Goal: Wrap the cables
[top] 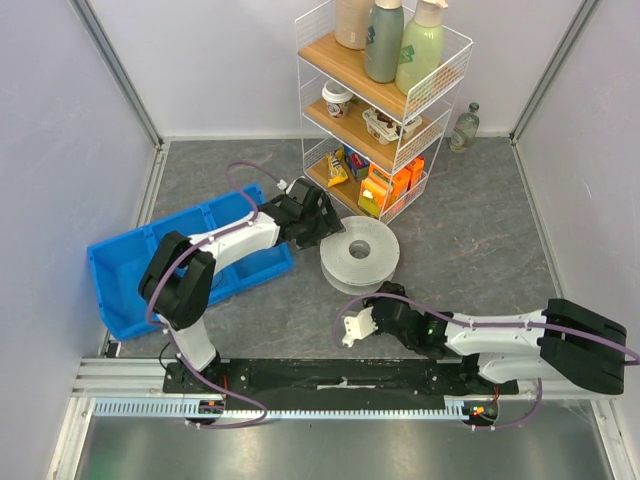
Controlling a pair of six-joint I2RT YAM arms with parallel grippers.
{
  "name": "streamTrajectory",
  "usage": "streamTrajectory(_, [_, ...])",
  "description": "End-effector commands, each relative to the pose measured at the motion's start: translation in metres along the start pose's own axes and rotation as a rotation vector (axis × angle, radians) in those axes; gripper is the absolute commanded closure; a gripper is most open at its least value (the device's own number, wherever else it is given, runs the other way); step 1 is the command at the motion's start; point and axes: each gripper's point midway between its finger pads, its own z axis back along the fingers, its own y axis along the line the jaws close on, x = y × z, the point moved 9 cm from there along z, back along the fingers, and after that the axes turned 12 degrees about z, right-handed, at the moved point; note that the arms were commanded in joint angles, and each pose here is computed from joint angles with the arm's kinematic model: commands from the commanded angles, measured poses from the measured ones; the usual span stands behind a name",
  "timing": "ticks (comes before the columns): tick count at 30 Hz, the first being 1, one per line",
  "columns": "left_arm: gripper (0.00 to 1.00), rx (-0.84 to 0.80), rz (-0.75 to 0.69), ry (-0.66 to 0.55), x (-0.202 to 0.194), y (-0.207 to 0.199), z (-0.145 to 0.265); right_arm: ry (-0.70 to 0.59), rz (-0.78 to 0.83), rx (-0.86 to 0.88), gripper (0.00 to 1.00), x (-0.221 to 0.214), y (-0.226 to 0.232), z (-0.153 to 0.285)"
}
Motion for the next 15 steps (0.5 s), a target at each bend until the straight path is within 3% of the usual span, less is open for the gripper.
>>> streamTrajectory(1, [0.09, -0.019, -0.052, -0.057, 0.009, -0.012, 0.018, -0.067, 0.013, 0.005, 0.44, 0.008, -0.002, 0.001])
streamTrajectory(8, [0.08, -0.101, -0.087, -0.074, 0.012, -0.023, 0.025, -0.095, 0.025, 0.015, 0.27, 0.01, 0.001, 0.008])
streamTrajectory(15, [0.05, -0.152, -0.111, -0.11, 0.02, -0.033, 0.041, -0.204, 0.062, -0.018, 0.21, 0.017, -0.006, 0.03])
